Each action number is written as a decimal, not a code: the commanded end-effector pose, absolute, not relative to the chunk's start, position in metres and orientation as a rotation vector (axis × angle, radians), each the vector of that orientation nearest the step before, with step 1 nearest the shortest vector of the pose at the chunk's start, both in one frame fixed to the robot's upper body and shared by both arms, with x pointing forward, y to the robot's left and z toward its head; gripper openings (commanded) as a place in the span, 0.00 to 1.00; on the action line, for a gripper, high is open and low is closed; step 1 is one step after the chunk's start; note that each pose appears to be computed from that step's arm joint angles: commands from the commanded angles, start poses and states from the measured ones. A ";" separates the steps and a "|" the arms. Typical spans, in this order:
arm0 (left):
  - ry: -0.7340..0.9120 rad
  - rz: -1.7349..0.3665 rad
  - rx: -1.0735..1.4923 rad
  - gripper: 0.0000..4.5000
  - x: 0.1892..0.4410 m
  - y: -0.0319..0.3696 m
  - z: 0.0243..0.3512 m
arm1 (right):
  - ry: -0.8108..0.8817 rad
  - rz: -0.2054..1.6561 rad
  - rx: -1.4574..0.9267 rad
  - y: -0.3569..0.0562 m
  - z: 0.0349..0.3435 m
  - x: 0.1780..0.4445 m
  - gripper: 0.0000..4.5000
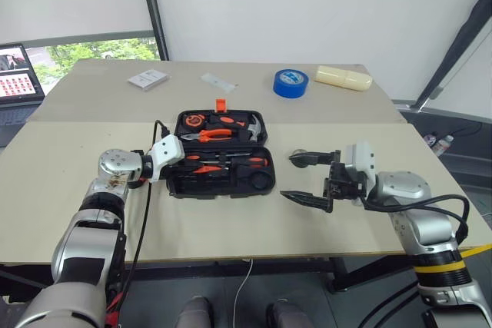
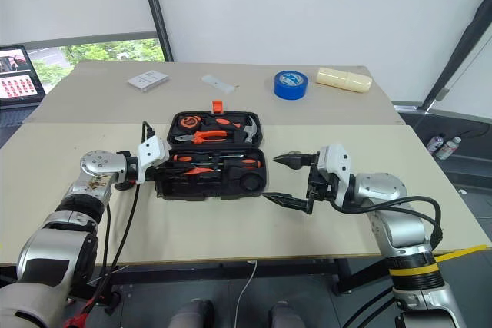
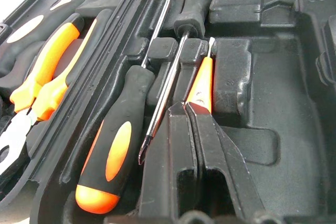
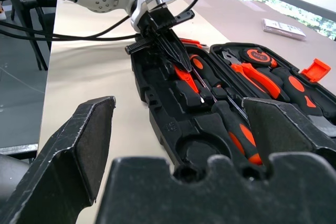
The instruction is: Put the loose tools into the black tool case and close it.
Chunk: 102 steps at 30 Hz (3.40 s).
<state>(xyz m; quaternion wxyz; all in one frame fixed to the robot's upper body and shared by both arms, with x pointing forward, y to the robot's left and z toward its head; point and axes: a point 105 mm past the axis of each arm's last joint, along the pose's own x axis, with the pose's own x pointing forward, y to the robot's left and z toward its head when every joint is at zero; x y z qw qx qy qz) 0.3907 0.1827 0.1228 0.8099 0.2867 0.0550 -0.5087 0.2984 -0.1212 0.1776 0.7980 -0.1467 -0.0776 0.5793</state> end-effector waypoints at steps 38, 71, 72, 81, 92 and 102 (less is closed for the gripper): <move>0.156 -0.255 0.002 1.00 0.287 0.349 0.133 | -0.397 1.119 -0.267 -0.133 0.192 0.285 1.00; 0.155 -1.382 0.639 0.37 0.325 0.194 0.170 | -0.244 1.215 -0.342 -0.141 0.196 0.276 1.00; 0.177 -1.395 0.677 0.37 0.327 0.189 0.164 | -0.237 1.219 -0.345 -0.141 0.195 0.276 1.00; 0.151 -1.331 0.799 0.37 0.359 0.151 0.147 | -0.218 1.223 -0.340 -0.139 0.191 0.274 1.00; 0.232 -1.360 0.836 0.59 0.359 0.153 0.134 | -0.212 1.206 -0.329 -0.138 0.191 0.272 1.00; -0.020 -1.298 0.620 0.99 0.370 0.154 0.174 | -0.223 1.159 -0.301 -0.146 0.192 0.279 1.00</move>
